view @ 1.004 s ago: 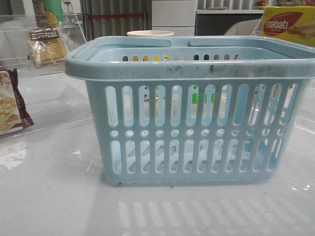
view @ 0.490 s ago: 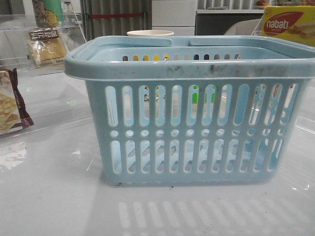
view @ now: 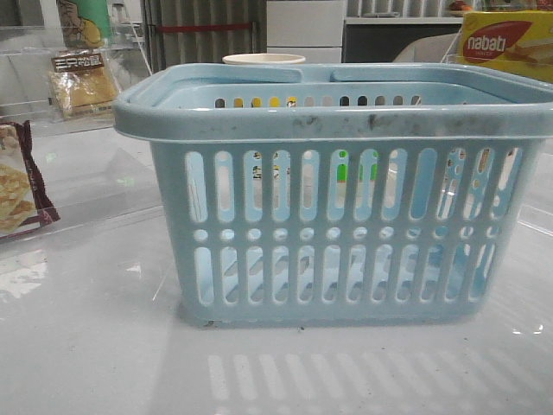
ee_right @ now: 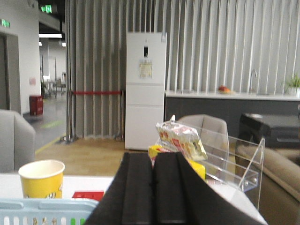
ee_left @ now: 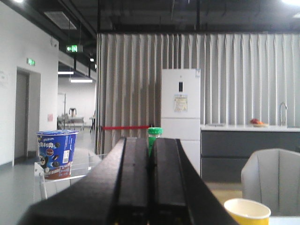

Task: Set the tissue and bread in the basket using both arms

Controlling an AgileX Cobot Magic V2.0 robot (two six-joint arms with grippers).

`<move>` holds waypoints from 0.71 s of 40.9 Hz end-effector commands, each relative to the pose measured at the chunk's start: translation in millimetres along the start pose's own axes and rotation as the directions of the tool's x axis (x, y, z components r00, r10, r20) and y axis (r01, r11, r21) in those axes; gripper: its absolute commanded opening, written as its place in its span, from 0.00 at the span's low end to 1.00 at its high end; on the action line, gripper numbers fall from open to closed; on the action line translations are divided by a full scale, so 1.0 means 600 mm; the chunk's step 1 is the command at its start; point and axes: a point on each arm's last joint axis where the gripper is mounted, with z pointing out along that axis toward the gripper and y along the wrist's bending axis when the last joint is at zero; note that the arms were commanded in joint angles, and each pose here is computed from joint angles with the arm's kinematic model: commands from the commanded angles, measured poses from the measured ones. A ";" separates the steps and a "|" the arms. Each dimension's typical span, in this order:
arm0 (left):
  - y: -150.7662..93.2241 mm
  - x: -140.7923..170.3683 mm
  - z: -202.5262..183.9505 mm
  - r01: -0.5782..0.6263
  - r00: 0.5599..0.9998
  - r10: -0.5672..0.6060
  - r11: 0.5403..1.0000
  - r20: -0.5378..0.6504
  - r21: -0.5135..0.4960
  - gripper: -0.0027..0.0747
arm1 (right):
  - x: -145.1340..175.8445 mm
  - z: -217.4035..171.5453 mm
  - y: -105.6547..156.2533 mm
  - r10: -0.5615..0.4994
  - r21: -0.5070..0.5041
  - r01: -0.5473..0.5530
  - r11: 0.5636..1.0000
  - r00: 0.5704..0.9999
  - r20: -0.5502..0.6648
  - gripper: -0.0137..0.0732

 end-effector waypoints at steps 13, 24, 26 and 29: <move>0.000 -0.014 0.084 0.012 0.941 -0.013 1.000 -0.337 -0.005 0.15 | 0.002 0.101 -0.001 -0.005 0.018 0.016 1.000 0.890 -0.455 0.22; 0.000 0.068 0.111 0.011 0.832 -0.013 1.000 -0.554 -0.008 0.15 | 0.068 0.153 -0.002 -0.002 0.024 0.025 0.999 0.718 -0.696 0.22; 0.000 0.081 0.112 0.010 0.815 -0.013 1.000 -0.579 -0.008 0.15 | 0.077 0.160 -0.002 -0.001 0.024 0.026 0.999 0.694 -0.720 0.22; 0.000 0.103 0.115 0.010 0.791 -0.013 1.000 -0.612 -0.009 0.15 | 0.089 0.171 -0.002 -0.001 0.024 0.028 0.999 0.659 -0.752 0.22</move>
